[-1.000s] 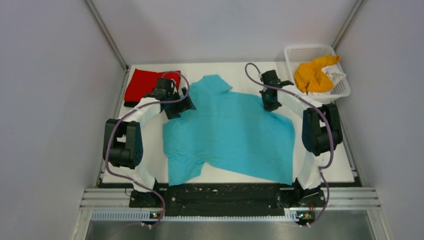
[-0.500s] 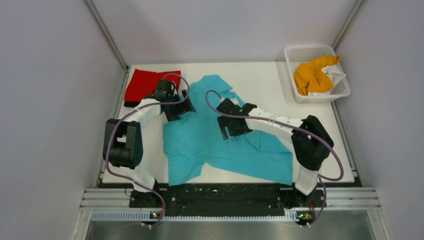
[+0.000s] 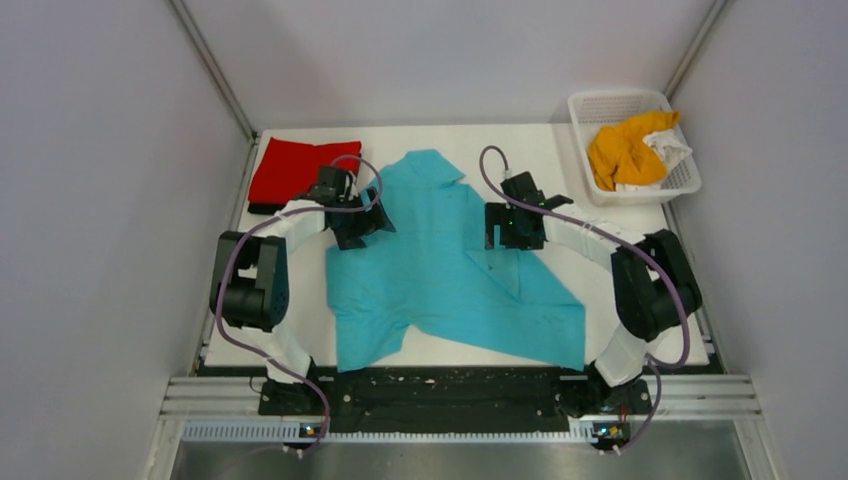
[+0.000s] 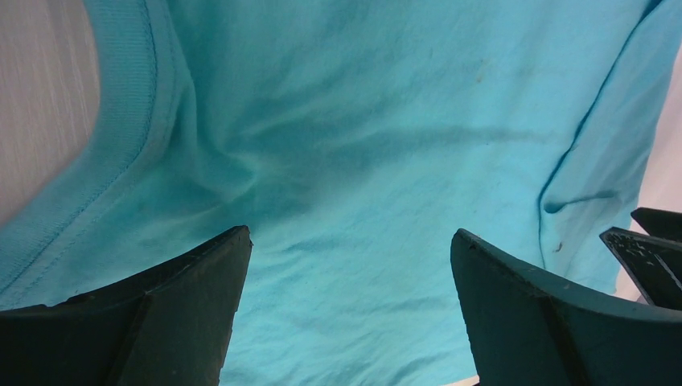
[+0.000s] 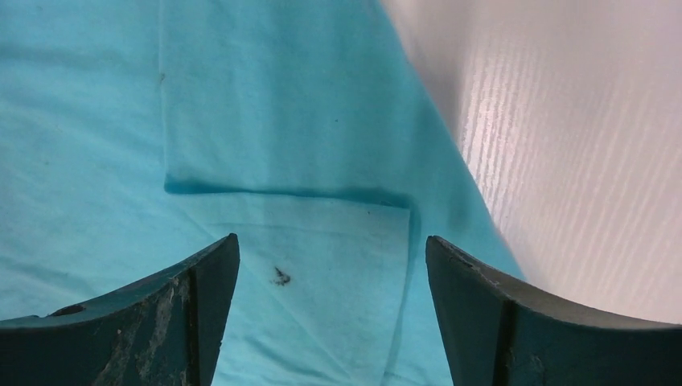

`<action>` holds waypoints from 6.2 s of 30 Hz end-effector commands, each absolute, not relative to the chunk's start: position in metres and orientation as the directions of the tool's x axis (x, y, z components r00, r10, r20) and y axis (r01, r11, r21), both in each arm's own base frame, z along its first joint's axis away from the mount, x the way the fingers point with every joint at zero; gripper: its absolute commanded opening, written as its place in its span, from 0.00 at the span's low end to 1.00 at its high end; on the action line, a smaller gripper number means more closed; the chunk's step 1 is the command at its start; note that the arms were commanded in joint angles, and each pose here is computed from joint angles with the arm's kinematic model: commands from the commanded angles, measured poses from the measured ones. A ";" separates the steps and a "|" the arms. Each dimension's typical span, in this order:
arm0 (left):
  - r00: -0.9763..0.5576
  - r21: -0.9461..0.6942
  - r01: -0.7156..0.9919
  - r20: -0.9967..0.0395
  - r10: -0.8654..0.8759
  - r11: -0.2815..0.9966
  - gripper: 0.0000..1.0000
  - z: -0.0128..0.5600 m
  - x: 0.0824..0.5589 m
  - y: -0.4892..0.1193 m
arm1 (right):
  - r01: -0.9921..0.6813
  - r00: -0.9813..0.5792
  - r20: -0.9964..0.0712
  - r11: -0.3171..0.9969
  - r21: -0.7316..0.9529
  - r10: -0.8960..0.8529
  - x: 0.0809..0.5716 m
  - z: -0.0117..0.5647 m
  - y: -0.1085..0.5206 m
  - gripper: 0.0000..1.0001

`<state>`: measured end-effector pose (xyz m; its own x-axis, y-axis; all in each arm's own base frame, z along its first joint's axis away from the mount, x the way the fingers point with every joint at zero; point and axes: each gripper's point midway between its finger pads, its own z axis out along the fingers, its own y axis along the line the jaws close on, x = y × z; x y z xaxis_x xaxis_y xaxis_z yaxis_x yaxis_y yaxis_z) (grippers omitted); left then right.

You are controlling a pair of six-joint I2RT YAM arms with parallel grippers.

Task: Fold and stack the t-shirts
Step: Flatten out the tshirt, then grab the side of the flattened tshirt closest away from the robot with both arms

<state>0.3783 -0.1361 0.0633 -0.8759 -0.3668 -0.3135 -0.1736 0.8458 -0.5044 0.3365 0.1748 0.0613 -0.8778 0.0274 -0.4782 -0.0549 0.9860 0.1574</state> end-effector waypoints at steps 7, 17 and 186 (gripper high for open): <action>-0.882 -0.507 -0.187 -0.291 -0.371 0.842 0.99 0.049 0.375 -0.138 | -0.059 -0.872 -0.490 0.991 0.116 0.006 0.367 0.036 0.172 0.72; -0.882 -0.499 -0.198 -0.284 -0.375 0.843 0.99 0.044 0.376 -0.137 | -0.056 -0.877 -0.480 0.990 0.131 0.014 0.354 0.044 0.170 0.51; -0.932 -0.218 -0.305 -0.129 -0.337 0.927 0.01 0.006 0.098 -0.145 | 0.654 -0.490 -0.645 0.736 0.173 0.587 0.201 0.095 0.003 0.98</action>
<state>0.1026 -0.1464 0.0144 -0.9305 -0.3403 -0.1357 -0.3031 0.9231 -0.2365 0.2106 0.0189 0.0980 -0.5512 0.5161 -0.6557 0.5508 0.8153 0.1786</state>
